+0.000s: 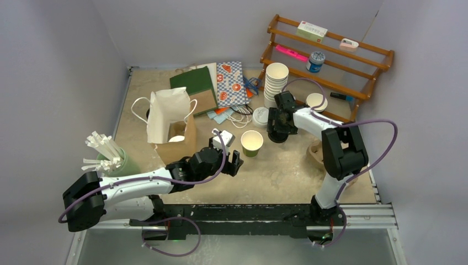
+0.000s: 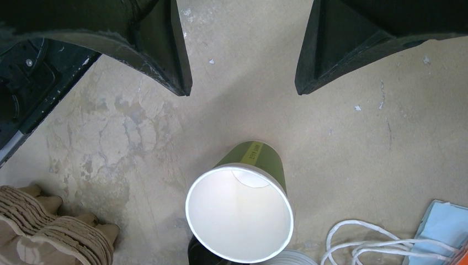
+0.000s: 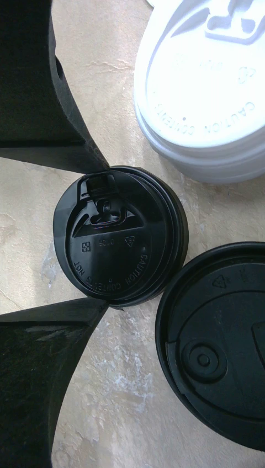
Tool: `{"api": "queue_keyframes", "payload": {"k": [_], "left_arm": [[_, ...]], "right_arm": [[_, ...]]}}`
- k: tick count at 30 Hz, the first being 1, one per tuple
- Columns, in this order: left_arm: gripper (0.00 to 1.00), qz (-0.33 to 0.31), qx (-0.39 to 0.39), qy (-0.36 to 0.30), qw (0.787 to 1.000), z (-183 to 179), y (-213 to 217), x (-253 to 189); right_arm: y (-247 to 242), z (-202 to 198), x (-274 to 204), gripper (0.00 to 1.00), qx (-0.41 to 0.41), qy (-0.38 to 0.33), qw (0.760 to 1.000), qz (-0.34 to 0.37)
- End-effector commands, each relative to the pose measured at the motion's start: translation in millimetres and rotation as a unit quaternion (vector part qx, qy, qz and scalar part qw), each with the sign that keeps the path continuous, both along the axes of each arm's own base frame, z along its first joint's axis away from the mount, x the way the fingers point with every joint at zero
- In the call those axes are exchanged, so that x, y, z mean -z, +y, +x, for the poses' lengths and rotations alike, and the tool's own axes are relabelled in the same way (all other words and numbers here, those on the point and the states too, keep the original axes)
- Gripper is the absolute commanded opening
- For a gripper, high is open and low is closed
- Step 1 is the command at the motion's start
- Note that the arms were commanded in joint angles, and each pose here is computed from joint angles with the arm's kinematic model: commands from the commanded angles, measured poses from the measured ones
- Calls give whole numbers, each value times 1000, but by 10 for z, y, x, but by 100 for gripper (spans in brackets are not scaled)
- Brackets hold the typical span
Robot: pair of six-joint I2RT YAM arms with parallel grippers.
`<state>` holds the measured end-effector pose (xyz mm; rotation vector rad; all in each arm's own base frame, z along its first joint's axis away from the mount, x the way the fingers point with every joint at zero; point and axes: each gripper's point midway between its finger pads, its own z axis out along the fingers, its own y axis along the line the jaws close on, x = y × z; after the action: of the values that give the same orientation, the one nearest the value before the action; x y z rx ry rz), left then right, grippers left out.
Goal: Pack the takeout coffee
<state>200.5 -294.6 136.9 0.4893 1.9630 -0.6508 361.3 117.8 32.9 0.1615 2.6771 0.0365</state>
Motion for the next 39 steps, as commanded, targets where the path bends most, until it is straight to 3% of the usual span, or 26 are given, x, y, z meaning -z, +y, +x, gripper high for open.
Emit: {"api": "queue_keyframes", "payload": {"k": [1,14,20,25,30,39], "left_arm": [[72,-29,-2,-15,999,50,-51,-238],[72,-22,-6,-15,1000,80,-65,-215],[65,-43,-9,22,999,228,58,-160],[63,-34,-19,14,999,333,132,-204],[51,-53,-26,18,998,447,145,-308],[32,-99,-21,32,994,647,68,-435]], "right_arm": [[54,79,-303,79,-1,-30,999,22],[-38,-21,-862,76,-19,-84,996,15],[136,-272,-1138,72,-62,-101,992,44],[354,-544,-1370,69,-115,-105,986,67],[633,-794,-1485,69,-180,-107,973,97],[856,-892,-1415,67,-228,-85,963,118]]}}
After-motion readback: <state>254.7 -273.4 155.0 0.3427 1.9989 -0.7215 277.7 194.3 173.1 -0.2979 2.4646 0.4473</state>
